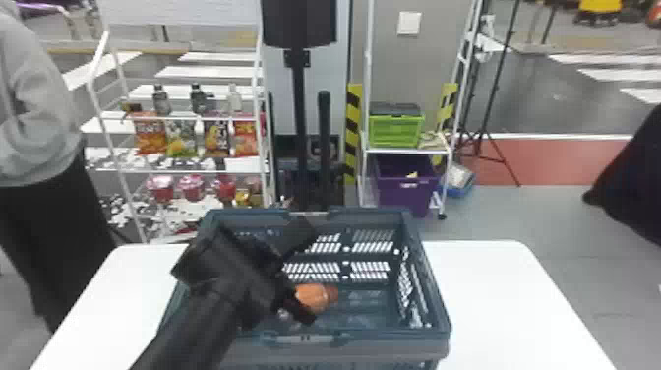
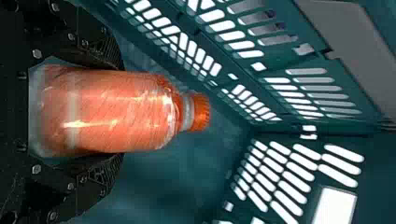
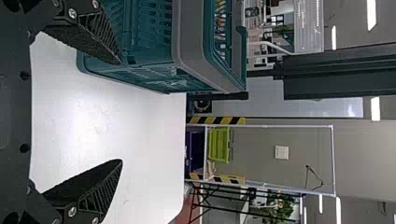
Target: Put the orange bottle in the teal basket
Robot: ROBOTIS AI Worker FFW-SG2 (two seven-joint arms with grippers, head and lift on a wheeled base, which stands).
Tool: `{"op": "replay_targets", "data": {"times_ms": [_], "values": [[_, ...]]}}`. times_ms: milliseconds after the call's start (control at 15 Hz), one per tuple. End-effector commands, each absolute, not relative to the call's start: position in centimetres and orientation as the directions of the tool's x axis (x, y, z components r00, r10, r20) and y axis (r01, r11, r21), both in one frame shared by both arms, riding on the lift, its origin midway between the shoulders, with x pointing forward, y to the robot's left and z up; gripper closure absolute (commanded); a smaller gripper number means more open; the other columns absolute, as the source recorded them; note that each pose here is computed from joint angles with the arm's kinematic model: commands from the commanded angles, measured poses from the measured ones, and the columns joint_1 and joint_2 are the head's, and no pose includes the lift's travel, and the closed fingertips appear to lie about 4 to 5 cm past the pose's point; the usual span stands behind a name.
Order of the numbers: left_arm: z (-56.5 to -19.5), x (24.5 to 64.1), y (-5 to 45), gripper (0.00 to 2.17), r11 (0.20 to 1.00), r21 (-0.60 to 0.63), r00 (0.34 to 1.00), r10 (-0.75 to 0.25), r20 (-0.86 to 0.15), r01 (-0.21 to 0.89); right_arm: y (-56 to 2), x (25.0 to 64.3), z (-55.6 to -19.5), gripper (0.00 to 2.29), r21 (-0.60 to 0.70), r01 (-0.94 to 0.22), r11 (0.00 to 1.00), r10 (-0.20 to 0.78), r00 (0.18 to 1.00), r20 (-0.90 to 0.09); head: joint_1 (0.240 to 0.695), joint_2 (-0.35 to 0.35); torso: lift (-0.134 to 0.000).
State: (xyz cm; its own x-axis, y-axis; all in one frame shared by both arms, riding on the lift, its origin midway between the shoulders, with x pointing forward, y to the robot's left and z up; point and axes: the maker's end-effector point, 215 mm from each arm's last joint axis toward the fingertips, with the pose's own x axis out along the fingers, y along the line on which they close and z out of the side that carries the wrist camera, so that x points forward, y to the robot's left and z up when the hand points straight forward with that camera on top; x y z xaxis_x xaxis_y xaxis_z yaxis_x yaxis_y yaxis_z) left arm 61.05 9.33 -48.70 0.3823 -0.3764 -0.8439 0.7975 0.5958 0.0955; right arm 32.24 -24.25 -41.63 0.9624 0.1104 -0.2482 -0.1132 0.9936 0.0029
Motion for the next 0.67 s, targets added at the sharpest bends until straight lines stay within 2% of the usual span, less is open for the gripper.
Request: {"op": "replay_targets", "data": {"times_ms": [0,200,333,600], "values": [[-49.3,60.9,9.7,0.42,0.595,0.098,0.375,-0.361,-0.854,0.798,-24.3,32.4,-41.8,0.14,0.003,-0.112,0.994,0.109,0.963,-0.248,0.499,0.0,0.0],[-49.3,61.2,10.4,0.17,0.634,0.094,0.407,-0.369,-0.836,0.768,-24.4,32.4,-42.0,0.14,0.004,-0.11,0.994,0.108,0.962,-0.252,0.499,0.0,0.0],[-46.9,61.9,10.2,0.15,0.66,0.11,0.471,-0.399,-0.787,0.743,-24.3,32.3,-42.0,0.14,0.004,-0.11,0.994,0.108,0.962,-0.252,0.499,0.0,0.0],[-42.2,61.1,10.4,0.15,0.719,0.083,0.539,-0.434,-0.721,0.69,-24.3,32.4,-41.8,0.14,0.006,-0.109,0.994,0.107,0.963,-0.249,0.499,0.0,0.0]]}}
